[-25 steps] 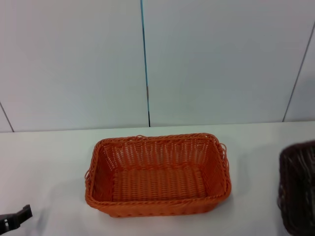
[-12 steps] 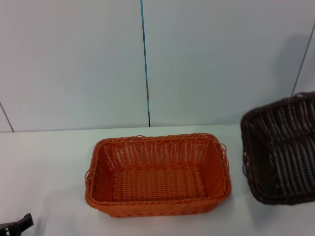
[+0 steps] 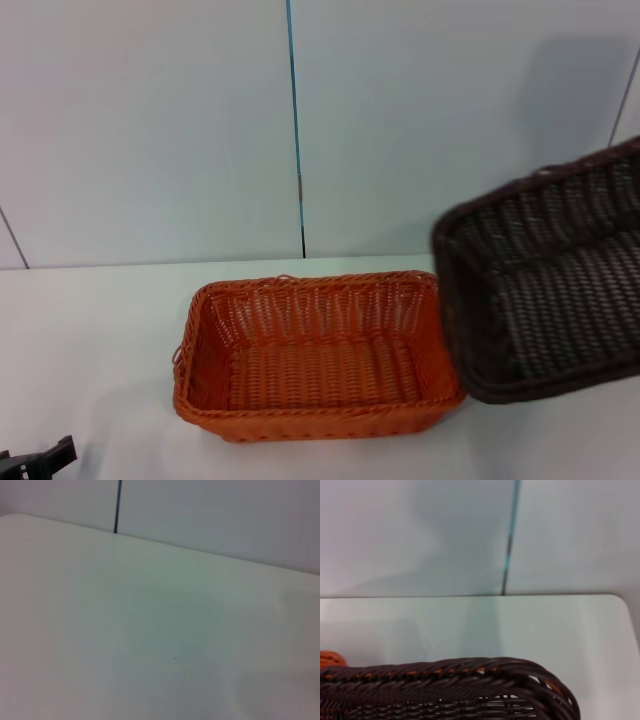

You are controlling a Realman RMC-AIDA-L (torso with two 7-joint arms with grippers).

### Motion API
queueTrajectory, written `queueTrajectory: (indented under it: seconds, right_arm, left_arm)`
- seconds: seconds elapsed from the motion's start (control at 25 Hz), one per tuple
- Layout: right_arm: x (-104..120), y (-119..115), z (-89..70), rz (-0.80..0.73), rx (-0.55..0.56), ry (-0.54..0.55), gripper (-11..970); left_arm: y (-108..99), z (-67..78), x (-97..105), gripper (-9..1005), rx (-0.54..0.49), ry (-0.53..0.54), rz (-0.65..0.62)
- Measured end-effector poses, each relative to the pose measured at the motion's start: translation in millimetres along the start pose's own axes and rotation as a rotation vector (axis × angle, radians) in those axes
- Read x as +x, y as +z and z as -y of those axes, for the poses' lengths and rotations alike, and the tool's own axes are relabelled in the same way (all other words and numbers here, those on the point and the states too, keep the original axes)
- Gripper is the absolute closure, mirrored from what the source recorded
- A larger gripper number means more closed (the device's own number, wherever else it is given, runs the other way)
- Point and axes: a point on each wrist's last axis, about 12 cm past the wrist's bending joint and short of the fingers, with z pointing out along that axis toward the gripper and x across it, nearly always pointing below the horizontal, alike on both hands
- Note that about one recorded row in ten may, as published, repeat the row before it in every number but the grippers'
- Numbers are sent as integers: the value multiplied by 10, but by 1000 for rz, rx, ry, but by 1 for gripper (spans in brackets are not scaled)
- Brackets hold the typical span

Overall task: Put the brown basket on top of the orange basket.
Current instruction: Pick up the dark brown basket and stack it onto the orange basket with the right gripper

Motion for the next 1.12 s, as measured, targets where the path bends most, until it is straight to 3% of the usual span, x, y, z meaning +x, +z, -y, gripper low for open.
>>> queueTrajectory:
  seconds: [0.28, 0.44, 0.8, 0.92, 1.12]
  right_arm:
    - [99, 43, 321, 18, 70, -42, 829]
    - [165, 79, 435, -18, 152, -13, 829]
    - [336, 511, 866, -89, 288, 15, 829]
    - [291, 718, 1072, -89, 324, 8, 829]
    - [187, 909, 1218, -82, 349, 11, 829]
  left_arm:
    - [2, 10, 1, 120, 7, 1, -4]
    - [10, 17, -8, 120, 8, -7, -3]
    - [2, 31, -26, 120, 32, -20, -15]
    - [-10, 27, -32, 120, 38, -15, -21]
    - [-37, -48, -55, 120, 33, -31, -23]
